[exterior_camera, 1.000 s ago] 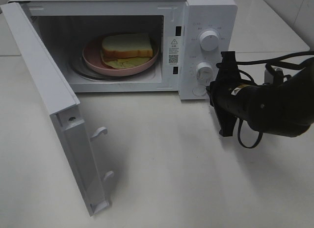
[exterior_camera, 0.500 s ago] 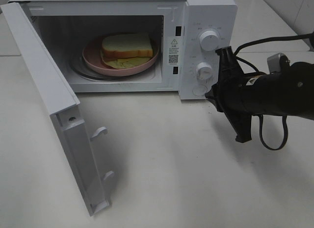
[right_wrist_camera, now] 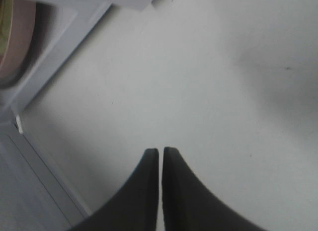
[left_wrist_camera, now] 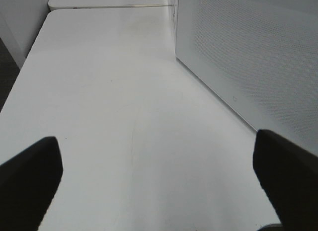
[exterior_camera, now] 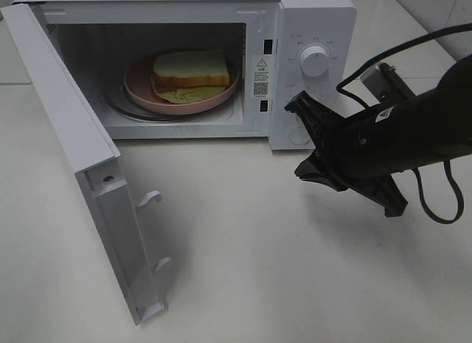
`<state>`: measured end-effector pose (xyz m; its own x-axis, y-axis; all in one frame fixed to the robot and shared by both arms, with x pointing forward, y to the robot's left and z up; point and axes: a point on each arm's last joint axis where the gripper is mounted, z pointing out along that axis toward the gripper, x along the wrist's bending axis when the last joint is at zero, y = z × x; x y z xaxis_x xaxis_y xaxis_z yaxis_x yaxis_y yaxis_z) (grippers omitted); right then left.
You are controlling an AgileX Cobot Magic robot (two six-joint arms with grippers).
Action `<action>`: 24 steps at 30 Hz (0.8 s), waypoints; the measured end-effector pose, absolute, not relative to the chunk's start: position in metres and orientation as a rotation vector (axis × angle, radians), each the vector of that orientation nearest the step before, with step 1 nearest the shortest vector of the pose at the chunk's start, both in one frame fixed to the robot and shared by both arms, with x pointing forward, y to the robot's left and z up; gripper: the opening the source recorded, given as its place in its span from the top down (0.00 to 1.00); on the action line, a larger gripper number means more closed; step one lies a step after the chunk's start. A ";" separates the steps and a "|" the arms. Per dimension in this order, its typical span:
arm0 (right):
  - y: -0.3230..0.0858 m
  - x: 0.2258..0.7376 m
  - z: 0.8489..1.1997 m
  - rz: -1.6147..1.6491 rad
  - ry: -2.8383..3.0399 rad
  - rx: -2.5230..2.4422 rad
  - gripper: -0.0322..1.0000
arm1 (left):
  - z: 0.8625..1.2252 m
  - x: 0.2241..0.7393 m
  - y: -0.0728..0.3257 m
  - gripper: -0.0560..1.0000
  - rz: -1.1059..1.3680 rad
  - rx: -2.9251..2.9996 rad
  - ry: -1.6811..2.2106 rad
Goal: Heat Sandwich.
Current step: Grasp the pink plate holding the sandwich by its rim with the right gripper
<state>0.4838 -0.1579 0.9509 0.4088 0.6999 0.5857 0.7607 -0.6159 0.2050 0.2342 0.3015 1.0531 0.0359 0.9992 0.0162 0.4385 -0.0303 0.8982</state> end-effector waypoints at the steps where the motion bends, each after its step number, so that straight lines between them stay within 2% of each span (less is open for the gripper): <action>1: -0.155 0.483 0.955 -0.947 -1.442 -2.504 0.92 | 1.053 0.234 0.302 0.01 0.953 1.569 1.499; 16: -0.155 0.478 0.980 -0.463 -2.306 -2.033 0.89 | 1.053 0.234 0.302 0.01 0.953 1.569 1.499; 24: -0.158 0.475 0.994 -0.284 -2.794 -1.367 0.89 | 1.053 0.234 0.302 0.01 0.953 1.569 1.499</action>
<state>0.4745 -0.1584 0.9938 -0.6167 0.7813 0.0958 0.7846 0.6004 0.1546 0.2342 0.3015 1.0531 0.0359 0.9992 0.0162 0.4385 -0.0303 0.8982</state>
